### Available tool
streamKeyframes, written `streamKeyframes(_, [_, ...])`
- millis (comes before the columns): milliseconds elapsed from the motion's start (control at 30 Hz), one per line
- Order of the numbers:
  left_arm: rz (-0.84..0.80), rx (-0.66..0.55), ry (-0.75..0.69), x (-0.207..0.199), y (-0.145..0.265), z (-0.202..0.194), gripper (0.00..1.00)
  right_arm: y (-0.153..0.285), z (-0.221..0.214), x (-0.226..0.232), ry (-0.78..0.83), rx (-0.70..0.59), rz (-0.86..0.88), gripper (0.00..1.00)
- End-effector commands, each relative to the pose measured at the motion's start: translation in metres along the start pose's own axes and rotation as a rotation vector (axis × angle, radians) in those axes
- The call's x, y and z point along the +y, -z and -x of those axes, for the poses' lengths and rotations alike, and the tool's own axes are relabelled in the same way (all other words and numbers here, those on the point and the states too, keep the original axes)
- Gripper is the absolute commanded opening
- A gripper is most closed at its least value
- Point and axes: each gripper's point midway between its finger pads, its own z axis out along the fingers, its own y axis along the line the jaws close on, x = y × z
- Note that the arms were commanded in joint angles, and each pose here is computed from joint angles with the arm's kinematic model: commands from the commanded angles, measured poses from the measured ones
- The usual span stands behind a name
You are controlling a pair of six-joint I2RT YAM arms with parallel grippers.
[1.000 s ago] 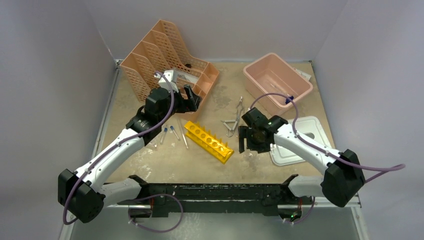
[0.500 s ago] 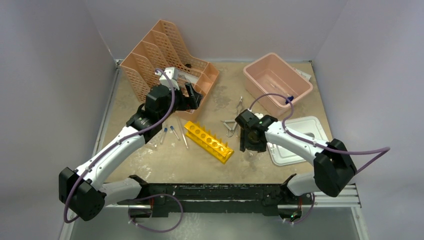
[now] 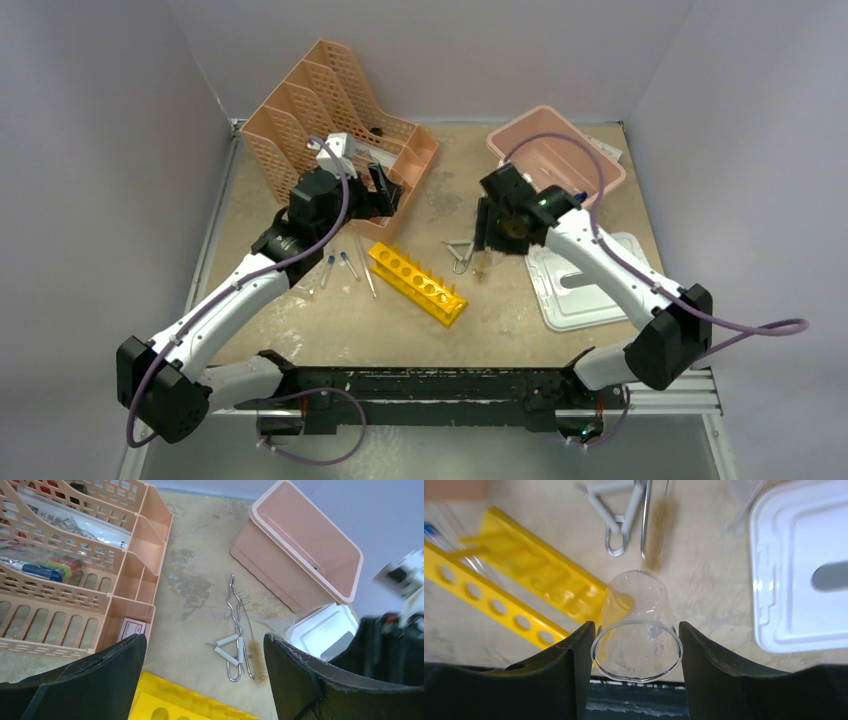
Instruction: Organize the chemistry lab equipment
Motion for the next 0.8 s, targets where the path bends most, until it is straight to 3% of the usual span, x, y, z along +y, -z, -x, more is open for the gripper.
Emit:
streamKeyframes(0, [-0.037,-0.137,-0.01,-0.016,0.008,0.046,0.86,0.043,0.073,-0.016,-0.017,-0.169,0.034,0.41])
streamKeyframes(167, [-0.046,-0.177,-0.007,-0.019,0.009,0.057,0.86,0.071,0.151,-0.053,-0.082,-0.33,-0.01,0.42])
streamKeyframes(300, [-0.035,-0.191,-0.012,-0.018,0.009,0.061,0.86,0.068,0.189,-0.083,-0.13,-0.384,-0.012,0.43])
streamKeyframes(500, [-0.023,-0.192,-0.014,-0.017,0.002,0.061,0.86,0.027,0.206,-0.143,-0.245,-0.318,-0.079,0.43])
streamKeyframes(767, [-0.001,-0.166,-0.034,-0.015,-0.011,0.059,0.86,-0.036,0.207,-0.177,-0.17,-0.134,-0.183,0.43])
